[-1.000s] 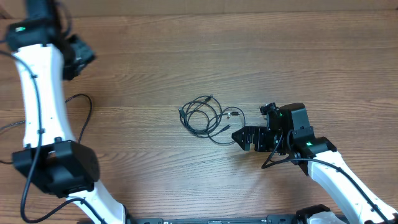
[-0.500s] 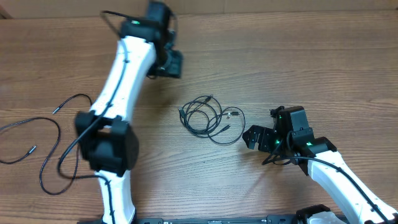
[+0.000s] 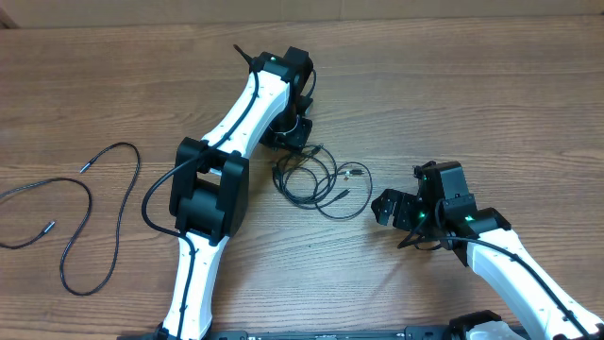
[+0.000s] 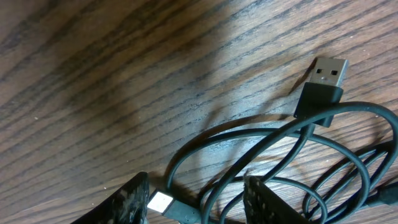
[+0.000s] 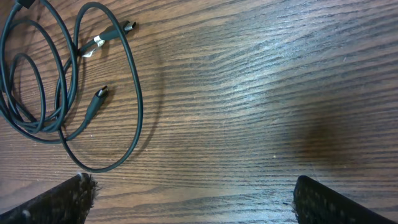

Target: Untangle cables

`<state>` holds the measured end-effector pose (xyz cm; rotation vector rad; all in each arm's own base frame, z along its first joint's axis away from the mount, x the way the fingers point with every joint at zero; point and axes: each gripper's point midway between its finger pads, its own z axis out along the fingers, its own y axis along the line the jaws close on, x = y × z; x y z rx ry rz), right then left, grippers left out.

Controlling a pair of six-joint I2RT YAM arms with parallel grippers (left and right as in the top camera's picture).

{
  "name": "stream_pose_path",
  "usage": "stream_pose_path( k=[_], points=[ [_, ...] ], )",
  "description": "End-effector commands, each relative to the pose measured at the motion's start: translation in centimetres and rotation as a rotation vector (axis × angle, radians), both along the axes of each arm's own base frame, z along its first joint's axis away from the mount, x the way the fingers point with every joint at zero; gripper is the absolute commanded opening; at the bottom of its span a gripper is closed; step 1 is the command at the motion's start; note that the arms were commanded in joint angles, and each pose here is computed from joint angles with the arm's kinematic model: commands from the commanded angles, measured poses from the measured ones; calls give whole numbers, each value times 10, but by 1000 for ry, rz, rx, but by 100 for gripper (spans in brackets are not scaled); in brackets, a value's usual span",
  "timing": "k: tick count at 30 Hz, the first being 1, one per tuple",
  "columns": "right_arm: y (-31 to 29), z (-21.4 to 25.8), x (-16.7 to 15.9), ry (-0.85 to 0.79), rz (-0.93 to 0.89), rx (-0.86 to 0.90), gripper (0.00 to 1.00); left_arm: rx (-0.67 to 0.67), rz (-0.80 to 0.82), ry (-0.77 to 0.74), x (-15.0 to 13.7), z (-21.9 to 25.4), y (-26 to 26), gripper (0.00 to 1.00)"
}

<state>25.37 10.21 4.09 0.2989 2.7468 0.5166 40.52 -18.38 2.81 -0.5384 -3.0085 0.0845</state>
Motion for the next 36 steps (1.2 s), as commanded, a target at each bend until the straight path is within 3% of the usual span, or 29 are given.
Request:
stream_pose_path(
  k=[1,10,12,14,22,29,33,36],
  points=[
    [-1,3,5,-17,-8,-8,100,-29,-23,48,-9,-10,-8,48],
    [-1,3,5,-16,-8,-8,100,-23,-20,103,-24,-25,-5,40],
    [-1,3,5,-16,-7,-8,100,-20,-21,109,-26,-27,-4,28],
    [-1,3,5,-16,-7,-7,100,-21,-21,109,-26,-27,-4,4],
    [0,3,5,-18,-7,-7,100,-43,-22,55,-12,17,-10,4],
    [0,4,5,-20,-7,-7,100,-150,-30,-169,20,125,-26,4],
    [0,4,5,-20,-7,-7,100,-167,13,-201,13,162,-23,4],
    [-1,3,4,-15,-7,-7,100,-155,85,-182,10,161,-21,4]
  ],
)
